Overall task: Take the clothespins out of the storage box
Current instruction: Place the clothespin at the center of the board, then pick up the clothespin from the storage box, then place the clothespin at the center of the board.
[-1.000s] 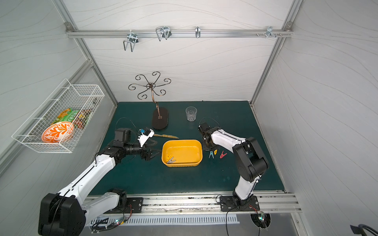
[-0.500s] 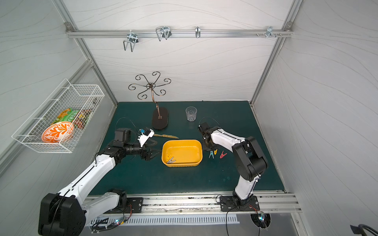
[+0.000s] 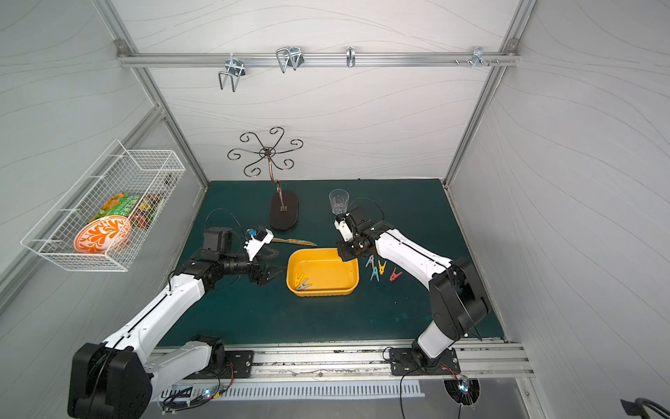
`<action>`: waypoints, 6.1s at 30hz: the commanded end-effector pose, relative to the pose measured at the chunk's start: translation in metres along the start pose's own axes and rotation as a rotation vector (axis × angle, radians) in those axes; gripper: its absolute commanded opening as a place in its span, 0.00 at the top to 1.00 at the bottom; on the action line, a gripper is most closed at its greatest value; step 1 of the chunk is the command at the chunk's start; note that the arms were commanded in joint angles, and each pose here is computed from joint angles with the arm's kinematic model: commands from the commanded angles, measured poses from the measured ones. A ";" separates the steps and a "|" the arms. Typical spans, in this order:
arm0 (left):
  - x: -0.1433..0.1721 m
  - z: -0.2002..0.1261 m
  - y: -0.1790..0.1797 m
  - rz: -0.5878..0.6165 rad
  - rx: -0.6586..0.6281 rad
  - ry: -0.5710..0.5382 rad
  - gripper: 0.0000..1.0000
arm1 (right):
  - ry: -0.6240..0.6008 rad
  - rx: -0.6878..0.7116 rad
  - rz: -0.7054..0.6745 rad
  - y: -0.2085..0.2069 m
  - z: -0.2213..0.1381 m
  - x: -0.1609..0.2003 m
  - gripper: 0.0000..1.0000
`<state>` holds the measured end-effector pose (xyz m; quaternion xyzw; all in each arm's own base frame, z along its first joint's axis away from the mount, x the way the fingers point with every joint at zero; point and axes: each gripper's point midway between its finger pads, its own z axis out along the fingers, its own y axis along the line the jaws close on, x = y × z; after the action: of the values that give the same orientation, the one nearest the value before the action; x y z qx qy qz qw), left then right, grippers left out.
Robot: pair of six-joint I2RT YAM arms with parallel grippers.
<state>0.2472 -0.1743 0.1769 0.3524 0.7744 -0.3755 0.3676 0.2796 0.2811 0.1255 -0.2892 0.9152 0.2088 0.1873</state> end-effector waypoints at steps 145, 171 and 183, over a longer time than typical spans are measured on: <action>-0.007 -0.003 0.007 0.055 -0.060 -0.022 0.11 | 0.079 0.414 0.374 -0.106 0.021 0.031 0.98; -0.003 -0.004 0.008 0.052 -0.074 -0.021 0.11 | -0.023 0.386 0.397 -0.124 -0.006 -0.004 0.98; -0.004 -0.005 0.006 0.061 -0.080 -0.025 0.11 | 0.094 0.355 0.457 -0.149 0.038 0.021 0.96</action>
<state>0.2498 -0.1660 0.1711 0.3457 0.7871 -0.3406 0.3807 0.3593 0.1762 0.0442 -0.0442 0.9871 0.0601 0.1419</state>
